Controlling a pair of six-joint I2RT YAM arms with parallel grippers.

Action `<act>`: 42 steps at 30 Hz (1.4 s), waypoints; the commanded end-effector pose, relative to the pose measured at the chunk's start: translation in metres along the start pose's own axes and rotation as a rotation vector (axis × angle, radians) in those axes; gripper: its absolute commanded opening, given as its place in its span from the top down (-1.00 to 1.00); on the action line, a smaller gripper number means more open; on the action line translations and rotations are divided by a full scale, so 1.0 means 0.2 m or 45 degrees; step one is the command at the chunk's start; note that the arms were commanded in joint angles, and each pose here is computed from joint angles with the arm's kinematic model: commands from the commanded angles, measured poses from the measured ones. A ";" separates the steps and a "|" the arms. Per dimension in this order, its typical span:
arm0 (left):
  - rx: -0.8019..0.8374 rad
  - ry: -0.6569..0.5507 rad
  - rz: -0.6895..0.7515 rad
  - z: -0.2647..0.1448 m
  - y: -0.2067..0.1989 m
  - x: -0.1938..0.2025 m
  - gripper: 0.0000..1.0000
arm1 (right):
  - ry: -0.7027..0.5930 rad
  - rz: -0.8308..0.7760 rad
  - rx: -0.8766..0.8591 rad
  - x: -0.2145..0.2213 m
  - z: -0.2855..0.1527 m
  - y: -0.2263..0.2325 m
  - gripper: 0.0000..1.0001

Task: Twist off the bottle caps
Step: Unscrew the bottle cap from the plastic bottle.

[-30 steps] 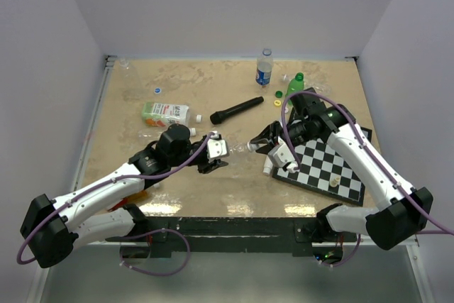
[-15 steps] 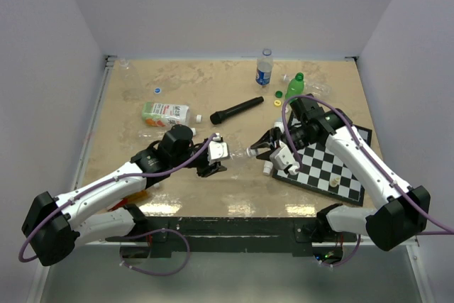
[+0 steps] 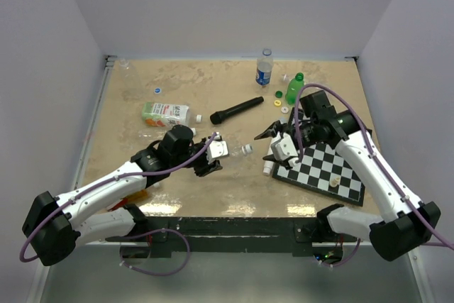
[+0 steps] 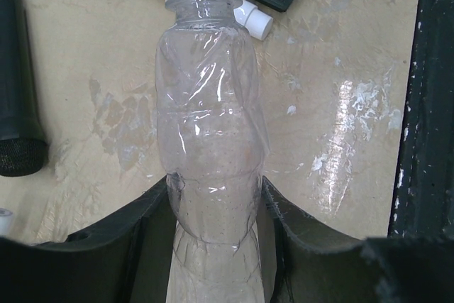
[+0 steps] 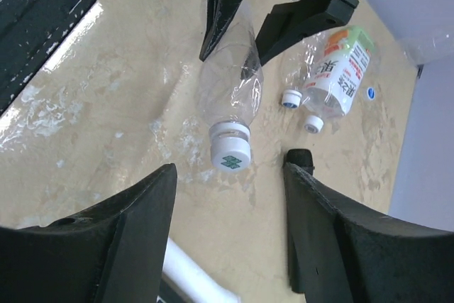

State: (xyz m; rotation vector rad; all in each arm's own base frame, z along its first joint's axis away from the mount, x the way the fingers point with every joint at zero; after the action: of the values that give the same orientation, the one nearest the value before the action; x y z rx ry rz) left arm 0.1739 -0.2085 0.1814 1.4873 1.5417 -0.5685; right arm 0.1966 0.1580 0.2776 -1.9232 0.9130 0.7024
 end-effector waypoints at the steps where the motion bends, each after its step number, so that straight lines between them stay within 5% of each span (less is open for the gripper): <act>1: -0.039 -0.024 0.004 -0.01 0.03 -0.03 1.00 | 0.083 0.209 0.165 -0.08 -0.10 -0.04 -0.31; 8: -0.061 -0.022 0.006 -0.02 0.04 -0.03 1.00 | 0.060 0.619 0.399 -0.16 -0.17 -0.09 -0.41; 16: -0.079 -0.017 0.007 -0.02 0.04 -0.03 1.00 | -0.053 1.050 0.387 -0.11 -0.07 -0.12 -0.39; 42: -0.138 0.008 0.001 -0.03 0.07 -0.03 1.00 | -0.298 1.742 0.288 0.11 0.05 -0.15 -0.38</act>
State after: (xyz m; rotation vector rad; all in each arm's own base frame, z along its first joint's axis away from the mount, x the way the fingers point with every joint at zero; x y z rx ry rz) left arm 0.1808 -0.2020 0.1793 1.4549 1.5897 -0.4736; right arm 0.2283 0.1647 0.2769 -0.8357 1.9684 1.3463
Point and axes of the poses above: each gripper's point midway between its finger pads, its own z axis out along the fingers, its own y axis along the line the jaws close on, x = y × z, the point moved 7 cm from there along -z, back along the fingers, and after that the axes turned 8 degrees about z, right-handed, at the moved point
